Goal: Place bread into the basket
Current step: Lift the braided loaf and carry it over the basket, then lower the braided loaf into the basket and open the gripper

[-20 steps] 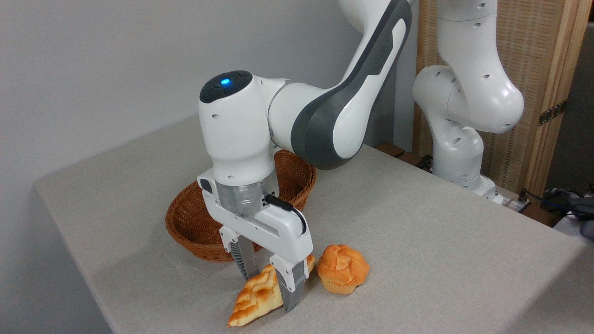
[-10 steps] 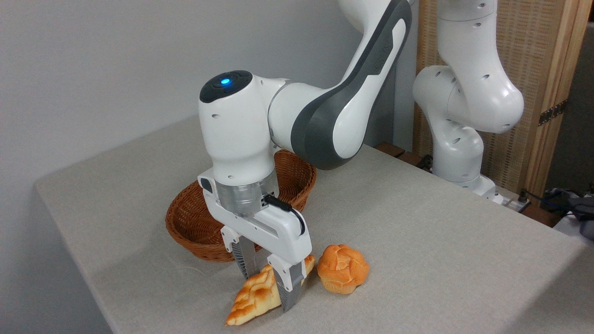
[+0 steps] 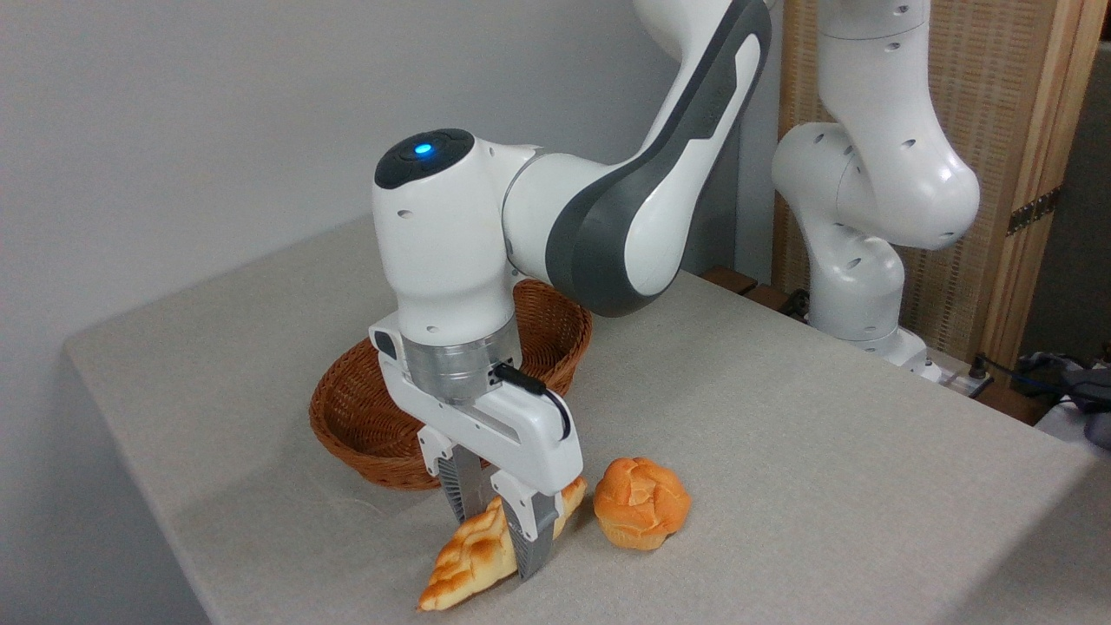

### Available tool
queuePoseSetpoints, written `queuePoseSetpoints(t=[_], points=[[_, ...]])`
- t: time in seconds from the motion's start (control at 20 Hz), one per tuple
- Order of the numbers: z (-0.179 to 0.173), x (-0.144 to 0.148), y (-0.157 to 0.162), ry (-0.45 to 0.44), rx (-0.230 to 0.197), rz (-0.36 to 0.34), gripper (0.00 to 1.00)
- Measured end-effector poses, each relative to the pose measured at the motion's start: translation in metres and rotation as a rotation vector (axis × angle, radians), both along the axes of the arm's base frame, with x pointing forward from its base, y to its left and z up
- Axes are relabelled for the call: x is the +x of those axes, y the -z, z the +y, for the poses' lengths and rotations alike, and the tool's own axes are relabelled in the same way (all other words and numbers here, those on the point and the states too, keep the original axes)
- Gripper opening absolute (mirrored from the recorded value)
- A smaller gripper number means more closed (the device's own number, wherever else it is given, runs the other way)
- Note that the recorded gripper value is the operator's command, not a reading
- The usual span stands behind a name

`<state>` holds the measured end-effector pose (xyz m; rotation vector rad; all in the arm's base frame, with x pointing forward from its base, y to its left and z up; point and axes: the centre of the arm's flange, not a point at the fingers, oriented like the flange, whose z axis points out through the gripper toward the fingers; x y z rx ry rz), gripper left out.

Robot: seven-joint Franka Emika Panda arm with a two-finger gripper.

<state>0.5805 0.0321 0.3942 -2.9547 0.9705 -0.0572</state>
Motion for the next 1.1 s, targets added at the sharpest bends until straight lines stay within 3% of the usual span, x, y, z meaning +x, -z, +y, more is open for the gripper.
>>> queuePoseSetpoints(t=[0.35, 0.5, 0.65, 0.8, 0.95, 1.1], points=[[0.029, 0.009, -0.036, -0.074, -0.031, -0.057, 0.49], [0.030, 0.013, -0.078, -0.074, -0.040, -0.062, 0.49], [0.017, 0.008, -0.132, -0.073, -0.106, -0.066, 0.50], [-0.028, -0.006, -0.167, -0.031, -0.177, -0.046, 0.53], [-0.091, -0.016, -0.169, 0.002, -0.190, -0.002, 0.54], [-0.148, -0.020, -0.147, 0.058, -0.187, 0.054, 0.54]])
